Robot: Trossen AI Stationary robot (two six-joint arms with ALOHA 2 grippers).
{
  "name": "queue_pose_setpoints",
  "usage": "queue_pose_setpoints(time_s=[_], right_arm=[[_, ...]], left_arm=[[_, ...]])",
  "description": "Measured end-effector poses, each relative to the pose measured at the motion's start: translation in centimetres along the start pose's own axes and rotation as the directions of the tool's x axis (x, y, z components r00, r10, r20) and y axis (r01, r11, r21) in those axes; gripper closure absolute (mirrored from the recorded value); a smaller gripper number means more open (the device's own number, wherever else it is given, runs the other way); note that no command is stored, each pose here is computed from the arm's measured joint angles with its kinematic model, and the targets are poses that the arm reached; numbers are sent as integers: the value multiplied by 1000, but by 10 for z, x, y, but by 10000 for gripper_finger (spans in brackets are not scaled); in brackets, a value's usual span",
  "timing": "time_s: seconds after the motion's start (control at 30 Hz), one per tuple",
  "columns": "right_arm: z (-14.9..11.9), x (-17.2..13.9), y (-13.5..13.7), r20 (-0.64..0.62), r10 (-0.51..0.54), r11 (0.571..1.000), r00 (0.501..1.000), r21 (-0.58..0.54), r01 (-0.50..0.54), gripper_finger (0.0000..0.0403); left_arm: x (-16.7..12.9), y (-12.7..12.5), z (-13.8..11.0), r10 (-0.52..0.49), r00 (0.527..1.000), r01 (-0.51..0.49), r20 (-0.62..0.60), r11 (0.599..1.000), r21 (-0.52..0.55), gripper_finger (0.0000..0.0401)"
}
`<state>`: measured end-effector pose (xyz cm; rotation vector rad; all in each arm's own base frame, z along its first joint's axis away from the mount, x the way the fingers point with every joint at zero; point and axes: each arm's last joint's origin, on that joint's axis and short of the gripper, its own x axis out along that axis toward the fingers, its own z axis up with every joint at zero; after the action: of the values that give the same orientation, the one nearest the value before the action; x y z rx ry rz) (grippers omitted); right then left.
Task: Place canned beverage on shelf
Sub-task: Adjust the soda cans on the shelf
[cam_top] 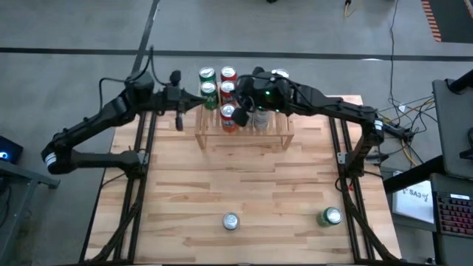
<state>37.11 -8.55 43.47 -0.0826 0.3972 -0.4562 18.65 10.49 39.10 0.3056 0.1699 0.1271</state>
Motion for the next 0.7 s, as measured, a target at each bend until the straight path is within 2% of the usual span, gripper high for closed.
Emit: queue_pose_setpoints(time_s=[0.27, 0.7], right_arm=[[4, 20, -4, 1, -22, 1000, 1000, -17, 22, 394], [3, 63, -29, 11, -114, 990, 993, -80, 115, 394]], left_arm=[[-16, -13, -14, 29, 998, -30, 51, 999, 26, 401], [-4, -12, -25, 15, 1000, -15, 5, 999, 47, 401]])
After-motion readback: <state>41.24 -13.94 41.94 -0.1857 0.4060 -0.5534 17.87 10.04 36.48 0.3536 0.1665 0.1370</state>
